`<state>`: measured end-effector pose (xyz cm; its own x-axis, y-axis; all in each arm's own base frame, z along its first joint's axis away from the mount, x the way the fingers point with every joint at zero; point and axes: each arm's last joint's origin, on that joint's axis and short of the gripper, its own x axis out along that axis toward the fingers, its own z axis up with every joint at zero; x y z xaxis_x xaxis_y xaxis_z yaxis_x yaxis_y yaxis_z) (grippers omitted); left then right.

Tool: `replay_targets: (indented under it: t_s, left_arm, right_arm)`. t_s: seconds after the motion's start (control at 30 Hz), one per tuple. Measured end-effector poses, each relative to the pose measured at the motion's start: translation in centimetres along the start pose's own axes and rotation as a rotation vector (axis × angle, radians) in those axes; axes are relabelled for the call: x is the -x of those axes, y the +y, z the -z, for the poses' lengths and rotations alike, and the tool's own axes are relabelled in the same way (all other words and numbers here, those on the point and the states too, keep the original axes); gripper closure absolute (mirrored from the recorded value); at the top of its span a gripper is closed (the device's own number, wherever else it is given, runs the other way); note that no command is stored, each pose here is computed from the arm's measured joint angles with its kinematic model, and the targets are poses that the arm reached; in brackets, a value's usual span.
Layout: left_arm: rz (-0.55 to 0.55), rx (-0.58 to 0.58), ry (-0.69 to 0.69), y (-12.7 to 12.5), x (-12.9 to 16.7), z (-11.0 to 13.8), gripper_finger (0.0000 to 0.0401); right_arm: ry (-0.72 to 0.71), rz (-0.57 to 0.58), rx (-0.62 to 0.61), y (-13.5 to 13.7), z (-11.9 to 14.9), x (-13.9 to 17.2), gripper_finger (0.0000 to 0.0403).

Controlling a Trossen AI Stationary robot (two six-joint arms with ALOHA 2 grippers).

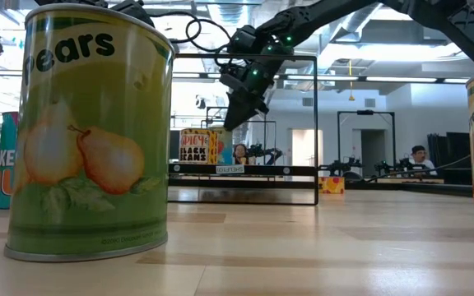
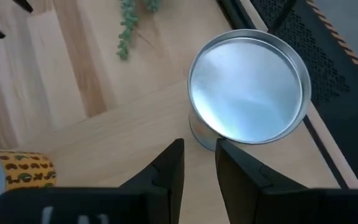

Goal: Pick and place cans onto a shelf
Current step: Put the canned tomatoes on the shelf

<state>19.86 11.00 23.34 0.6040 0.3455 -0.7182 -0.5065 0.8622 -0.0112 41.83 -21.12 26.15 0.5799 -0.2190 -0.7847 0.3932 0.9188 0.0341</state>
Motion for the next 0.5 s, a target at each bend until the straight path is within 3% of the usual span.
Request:
replay_targets:
  t_s: [0.5]
  left_arm:
    - [0.0, -0.001, 0.0, -0.01, 0.0, 0.0, 0.0298]
  right_arm:
    - [-0.019, 0.09, -0.015, -0.65, -0.19, 0.04, 0.0287]
